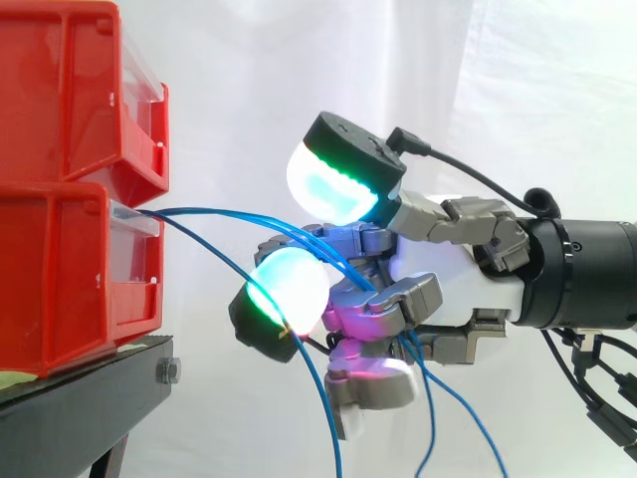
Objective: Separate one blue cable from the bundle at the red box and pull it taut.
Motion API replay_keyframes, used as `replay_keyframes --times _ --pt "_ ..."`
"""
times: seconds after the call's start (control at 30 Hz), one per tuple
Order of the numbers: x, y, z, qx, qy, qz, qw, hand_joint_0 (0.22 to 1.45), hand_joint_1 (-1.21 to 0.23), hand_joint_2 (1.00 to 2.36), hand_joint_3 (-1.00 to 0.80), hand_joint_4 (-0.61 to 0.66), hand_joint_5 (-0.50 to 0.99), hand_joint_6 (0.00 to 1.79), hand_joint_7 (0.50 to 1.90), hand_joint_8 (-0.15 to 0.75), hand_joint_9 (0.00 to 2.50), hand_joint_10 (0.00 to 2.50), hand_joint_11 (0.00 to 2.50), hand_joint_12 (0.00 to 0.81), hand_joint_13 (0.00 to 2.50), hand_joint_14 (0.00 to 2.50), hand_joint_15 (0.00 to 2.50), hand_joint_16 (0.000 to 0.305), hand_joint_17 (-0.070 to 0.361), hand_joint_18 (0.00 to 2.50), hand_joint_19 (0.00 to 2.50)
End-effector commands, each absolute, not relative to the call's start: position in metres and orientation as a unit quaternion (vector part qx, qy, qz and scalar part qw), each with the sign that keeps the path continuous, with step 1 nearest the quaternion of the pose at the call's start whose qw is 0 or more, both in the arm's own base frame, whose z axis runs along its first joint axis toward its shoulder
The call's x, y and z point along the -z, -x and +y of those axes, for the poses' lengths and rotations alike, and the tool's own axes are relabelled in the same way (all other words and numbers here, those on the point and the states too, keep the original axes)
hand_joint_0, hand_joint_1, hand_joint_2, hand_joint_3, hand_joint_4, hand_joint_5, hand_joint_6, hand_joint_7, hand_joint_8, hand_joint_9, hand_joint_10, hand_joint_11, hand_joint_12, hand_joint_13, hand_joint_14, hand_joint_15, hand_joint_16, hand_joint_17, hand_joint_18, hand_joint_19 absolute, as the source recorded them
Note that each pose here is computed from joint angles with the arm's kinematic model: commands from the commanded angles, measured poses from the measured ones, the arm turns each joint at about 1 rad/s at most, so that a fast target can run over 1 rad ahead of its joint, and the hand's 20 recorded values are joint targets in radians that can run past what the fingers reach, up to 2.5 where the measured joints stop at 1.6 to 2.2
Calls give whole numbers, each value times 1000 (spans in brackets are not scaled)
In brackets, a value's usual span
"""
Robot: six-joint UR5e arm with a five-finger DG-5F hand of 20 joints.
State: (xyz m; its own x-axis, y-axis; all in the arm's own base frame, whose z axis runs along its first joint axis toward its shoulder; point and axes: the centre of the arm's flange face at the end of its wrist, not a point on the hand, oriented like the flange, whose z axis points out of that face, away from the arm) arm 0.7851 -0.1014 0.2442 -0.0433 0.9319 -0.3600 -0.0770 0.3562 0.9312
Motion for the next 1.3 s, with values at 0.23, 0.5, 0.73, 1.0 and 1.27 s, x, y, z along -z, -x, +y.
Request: replay_keyframes --times 0.23,0.5,0.73,1.0,1.27 --pt "-245 -788 -94 -412 -355 582 605 491 -485 1000 -500 174 -194 877 904 375 667 1857 1279 413 911 1894 1153 57 128 1063 1123" --pt "-248 -787 -109 -412 -362 572 610 489 -489 1000 -500 180 -195 871 895 377 580 2064 1208 421 739 2500 1157 54 121 1208 1396" --pt "-246 -784 -127 -401 -383 560 616 484 -483 1000 -500 191 -196 862 889 395 391 2429 1239 425 688 2500 1230 53 120 1302 1629" --pt "-247 -784 -136 -384 -404 543 628 481 -477 1000 -500 198 -195 858 892 404 278 2500 1332 431 680 2500 1271 53 120 1318 1591" --pt "-249 -786 -131 -389 -400 542 628 479 -475 1000 -500 190 -192 861 897 404 263 2500 1365 433 690 2500 1259 53 120 1310 1545"
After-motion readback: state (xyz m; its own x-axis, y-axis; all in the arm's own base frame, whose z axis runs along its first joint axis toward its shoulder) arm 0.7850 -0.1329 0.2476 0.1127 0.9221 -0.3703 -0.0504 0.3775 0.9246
